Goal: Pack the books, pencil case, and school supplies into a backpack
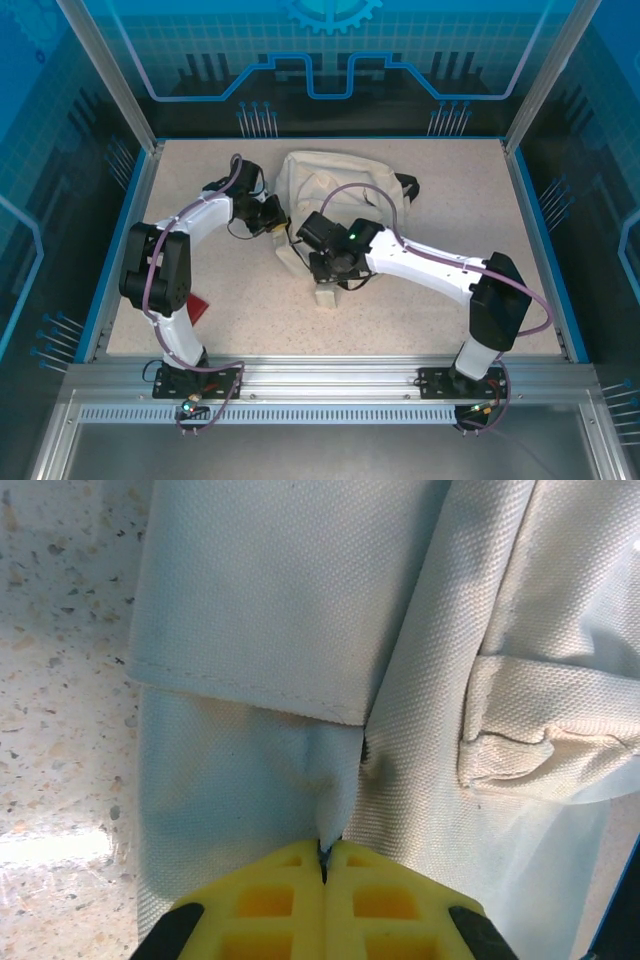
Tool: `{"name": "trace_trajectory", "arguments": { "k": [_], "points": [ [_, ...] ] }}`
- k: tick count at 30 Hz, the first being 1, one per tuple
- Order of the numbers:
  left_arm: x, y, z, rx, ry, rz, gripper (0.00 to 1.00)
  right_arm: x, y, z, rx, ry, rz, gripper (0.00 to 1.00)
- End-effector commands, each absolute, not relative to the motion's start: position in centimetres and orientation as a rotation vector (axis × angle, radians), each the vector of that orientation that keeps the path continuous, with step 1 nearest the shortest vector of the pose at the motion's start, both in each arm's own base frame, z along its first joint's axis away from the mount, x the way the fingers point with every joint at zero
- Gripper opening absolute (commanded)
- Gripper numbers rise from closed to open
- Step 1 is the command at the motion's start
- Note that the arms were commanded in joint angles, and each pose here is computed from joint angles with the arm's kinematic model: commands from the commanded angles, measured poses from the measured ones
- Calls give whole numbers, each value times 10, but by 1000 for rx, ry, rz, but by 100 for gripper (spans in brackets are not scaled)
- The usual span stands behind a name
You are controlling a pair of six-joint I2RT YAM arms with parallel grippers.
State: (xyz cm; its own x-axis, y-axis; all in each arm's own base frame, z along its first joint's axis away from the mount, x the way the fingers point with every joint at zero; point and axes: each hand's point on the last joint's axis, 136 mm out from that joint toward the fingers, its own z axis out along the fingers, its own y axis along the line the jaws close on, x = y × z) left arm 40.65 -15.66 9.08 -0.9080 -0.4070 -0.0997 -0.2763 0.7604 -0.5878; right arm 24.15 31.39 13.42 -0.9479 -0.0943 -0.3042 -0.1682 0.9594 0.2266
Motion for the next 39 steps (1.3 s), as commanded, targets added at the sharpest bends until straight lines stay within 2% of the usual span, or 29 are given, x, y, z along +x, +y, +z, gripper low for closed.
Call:
{"name": "trace_trajectory", "arguments": {
  "k": [1,4,8,14,21,29,33,39],
  "points": [
    [412,-167,118,-461,2654,-985,0,266,338,146,12,2789,694,42],
    [406,-170,129,-409,2636,-1027,0,287,340,141,214,2786,729,52],
    [397,-176,133,-358,2627,-1079,0,311,345,132,395,2795,731,55],
    [390,-177,130,-329,2636,-1093,0,331,359,119,499,2801,726,56],
    [392,-177,128,-329,2637,-1094,0,344,372,121,466,2773,794,53],
    [393,-177,127,-341,2642,-1088,0,344,376,134,387,2707,898,42],
    [393,-177,127,-342,2645,-1090,0,341,384,147,248,2651,978,48],
    [394,-178,128,-348,2644,-1094,0,336,388,139,190,2663,1006,54]
  ]
}}
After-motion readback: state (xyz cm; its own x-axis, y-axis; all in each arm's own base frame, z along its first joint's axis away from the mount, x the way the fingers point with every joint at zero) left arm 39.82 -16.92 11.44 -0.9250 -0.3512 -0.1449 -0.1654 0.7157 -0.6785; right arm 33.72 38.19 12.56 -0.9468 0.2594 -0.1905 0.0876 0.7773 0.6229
